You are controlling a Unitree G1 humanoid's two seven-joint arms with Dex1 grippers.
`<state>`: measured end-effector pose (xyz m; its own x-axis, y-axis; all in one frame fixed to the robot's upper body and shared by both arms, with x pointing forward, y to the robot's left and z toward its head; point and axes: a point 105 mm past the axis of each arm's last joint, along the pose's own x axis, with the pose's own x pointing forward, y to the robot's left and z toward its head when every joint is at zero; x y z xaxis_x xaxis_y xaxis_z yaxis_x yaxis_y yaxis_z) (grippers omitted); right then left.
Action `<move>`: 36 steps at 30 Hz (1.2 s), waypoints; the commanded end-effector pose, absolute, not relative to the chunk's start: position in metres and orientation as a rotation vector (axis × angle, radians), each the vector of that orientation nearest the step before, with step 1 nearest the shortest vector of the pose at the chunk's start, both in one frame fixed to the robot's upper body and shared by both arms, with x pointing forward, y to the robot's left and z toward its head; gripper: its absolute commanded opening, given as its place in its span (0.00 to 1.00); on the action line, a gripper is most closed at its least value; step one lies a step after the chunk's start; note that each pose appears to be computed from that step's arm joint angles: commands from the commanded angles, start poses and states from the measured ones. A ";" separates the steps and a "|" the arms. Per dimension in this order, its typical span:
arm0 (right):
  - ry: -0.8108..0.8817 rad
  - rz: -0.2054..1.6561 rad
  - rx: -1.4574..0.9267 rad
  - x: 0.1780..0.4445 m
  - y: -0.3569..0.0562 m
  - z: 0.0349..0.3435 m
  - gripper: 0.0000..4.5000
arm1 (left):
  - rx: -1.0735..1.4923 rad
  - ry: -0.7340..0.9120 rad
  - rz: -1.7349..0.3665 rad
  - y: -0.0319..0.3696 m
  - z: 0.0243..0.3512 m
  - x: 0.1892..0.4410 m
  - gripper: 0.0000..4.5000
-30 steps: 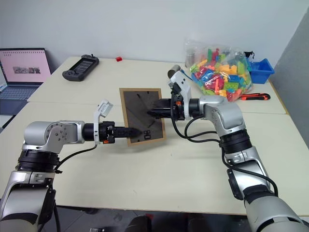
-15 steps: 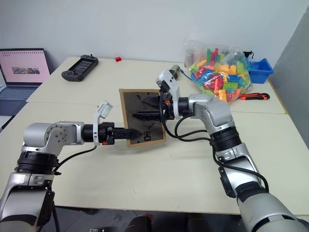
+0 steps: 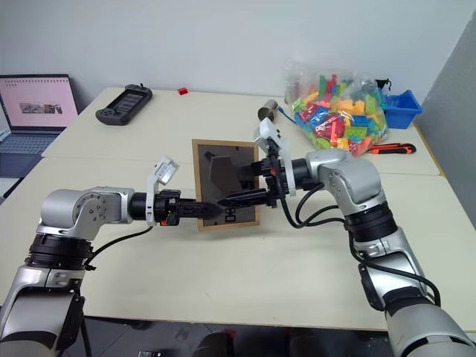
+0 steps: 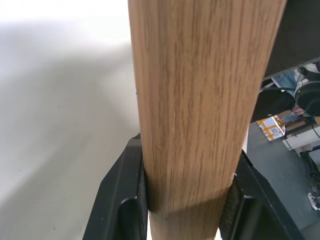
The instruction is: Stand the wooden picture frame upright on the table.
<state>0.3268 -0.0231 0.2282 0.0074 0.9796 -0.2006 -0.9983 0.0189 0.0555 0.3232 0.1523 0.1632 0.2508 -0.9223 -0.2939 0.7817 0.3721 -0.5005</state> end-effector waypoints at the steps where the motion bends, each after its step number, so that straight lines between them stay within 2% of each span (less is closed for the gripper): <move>1: 0.176 1.475 -0.129 0.337 -0.051 0.236 0.98 | -0.253 0.541 -1.234 0.151 0.179 0.318 0.29; 9: 0.297 1.345 -0.014 0.353 -0.102 0.229 0.98 | -0.255 0.536 -1.281 0.148 0.181 0.312 0.29; 12: 0.356 1.317 0.086 0.360 -0.096 0.218 0.98 | -0.251 0.532 -1.300 0.145 0.182 0.311 0.29; 17: 0.365 1.346 0.169 0.362 -0.076 0.220 0.98 | -0.244 0.529 -1.307 0.143 0.184 0.311 0.29; 20: 0.282 1.274 -0.079 0.373 -0.085 0.210 0.98 | -0.241 0.528 -1.297 0.145 0.185 0.311 0.29; 25: 0.191 1.241 -0.634 0.366 -0.132 0.177 0.98 | -0.254 0.550 -1.284 0.150 0.182 0.305 0.29; 28: -0.016 1.165 -0.847 0.369 -0.152 0.178 0.98 | -0.254 0.585 -1.282 0.149 0.175 0.300 0.29; 31: -0.456 0.987 -1.174 0.371 -0.146 0.202 0.98 | -0.299 0.609 -1.295 0.146 0.178 0.296 0.29; 34: -0.765 0.970 -1.357 0.355 -0.131 0.210 0.98 | -0.350 0.645 -1.318 0.144 0.180 0.290 0.29; 36: -0.890 0.994 -1.402 0.346 -0.121 0.208 0.98 | -0.391 0.674 -1.330 0.142 0.183 0.286 0.29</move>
